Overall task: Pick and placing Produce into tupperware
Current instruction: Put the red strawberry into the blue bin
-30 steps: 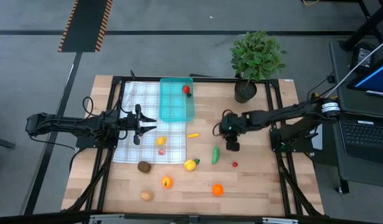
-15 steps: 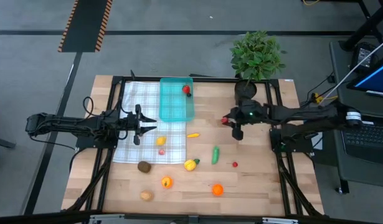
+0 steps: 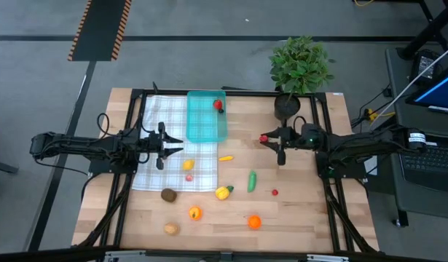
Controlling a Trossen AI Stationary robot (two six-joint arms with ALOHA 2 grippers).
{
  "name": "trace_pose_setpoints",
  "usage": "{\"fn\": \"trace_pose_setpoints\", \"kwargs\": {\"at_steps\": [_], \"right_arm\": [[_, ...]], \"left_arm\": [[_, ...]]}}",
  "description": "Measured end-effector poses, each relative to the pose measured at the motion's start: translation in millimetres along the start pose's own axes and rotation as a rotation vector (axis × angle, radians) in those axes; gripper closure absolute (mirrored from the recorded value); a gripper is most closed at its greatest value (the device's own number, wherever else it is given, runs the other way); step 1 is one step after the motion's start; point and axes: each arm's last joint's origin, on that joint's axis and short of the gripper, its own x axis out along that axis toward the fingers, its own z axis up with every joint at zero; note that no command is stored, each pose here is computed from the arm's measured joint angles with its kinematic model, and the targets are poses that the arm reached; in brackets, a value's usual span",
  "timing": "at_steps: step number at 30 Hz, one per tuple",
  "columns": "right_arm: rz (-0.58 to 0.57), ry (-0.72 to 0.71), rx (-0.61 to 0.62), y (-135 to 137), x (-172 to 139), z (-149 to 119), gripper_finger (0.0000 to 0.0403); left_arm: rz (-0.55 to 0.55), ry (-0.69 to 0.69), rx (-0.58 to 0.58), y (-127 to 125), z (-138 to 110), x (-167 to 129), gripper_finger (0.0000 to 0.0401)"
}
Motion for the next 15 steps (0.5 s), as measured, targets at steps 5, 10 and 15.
{"fn": "trace_pose_setpoints", "kwargs": {"at_steps": [5, 10, 15], "right_arm": [[0.001, -0.023, -0.014, 0.1, -0.6, 0.7, 0.0264], [0.001, -0.026, -0.022, 0.1, -0.3, 0.8, 0.0264], [0.001, -0.049, -0.028, 0.1, -0.4, 3.0, 0.0264]], "left_arm": [[0.0, 0.0, 0.0, 0.0, 0.0, 0.0, 0.0277], [0.0, 0.0, 0.0, 0.0, 0.0, 0.0, 0.0277], [0.0, 0.0, 0.0, 0.0, 0.0, 0.0, 0.0277]]}}
